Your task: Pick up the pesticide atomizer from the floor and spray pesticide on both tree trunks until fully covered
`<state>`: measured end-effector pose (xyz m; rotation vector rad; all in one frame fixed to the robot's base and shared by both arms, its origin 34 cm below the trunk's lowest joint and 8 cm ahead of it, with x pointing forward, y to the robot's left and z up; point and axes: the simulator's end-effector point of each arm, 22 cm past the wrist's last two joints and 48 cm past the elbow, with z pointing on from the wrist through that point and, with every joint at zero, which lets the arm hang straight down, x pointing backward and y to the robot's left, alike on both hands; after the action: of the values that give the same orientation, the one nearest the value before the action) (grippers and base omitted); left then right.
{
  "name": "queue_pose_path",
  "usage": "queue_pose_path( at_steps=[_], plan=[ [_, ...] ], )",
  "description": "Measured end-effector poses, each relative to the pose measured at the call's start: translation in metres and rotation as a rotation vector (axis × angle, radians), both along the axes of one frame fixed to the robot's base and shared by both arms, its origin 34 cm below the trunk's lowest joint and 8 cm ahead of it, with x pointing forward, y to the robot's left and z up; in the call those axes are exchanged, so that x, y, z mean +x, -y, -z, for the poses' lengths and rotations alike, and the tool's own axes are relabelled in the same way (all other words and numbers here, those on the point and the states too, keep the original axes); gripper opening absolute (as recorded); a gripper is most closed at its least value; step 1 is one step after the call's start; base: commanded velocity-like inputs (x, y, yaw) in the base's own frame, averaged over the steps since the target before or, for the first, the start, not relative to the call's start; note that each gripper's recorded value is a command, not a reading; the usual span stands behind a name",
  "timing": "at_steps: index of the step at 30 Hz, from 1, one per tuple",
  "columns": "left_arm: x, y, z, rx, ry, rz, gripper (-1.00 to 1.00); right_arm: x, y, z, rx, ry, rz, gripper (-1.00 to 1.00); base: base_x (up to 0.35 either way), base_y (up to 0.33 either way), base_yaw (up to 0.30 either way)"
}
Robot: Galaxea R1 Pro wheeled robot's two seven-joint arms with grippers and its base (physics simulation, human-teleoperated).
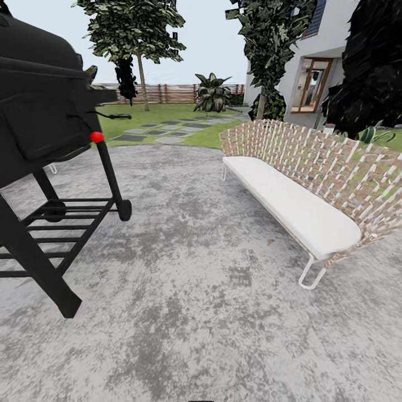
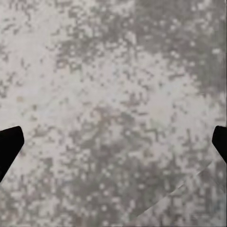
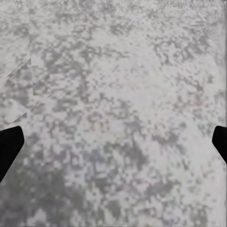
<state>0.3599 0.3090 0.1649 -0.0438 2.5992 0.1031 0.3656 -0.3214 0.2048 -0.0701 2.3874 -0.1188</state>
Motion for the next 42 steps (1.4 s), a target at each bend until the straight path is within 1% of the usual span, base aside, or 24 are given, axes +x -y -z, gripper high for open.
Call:
queue_pose_path(
  at_steps=[4,17,42],
  plan=[
    [0.0022,-0.0001,-0.0017,0.0,0.006,0.0,1.0,0.0019,-0.0003,-0.0017,0.0,0.006,-0.001,1.0,0.337,-0.017,0.061],
    [0.0072,-0.0001,-0.006,0.0,0.021,0.0,1.0,0.0068,-0.0014,-0.006,0.001,0.021,-0.005,1.0,0.34,-0.001,0.158],
    [0.0078,0.0,-0.0064,0.0,0.023,0.0,1.0,0.0072,-0.0012,-0.0065,0.001,0.023,-0.004,1.0,0.34,0.0,0.005]
  ],
)
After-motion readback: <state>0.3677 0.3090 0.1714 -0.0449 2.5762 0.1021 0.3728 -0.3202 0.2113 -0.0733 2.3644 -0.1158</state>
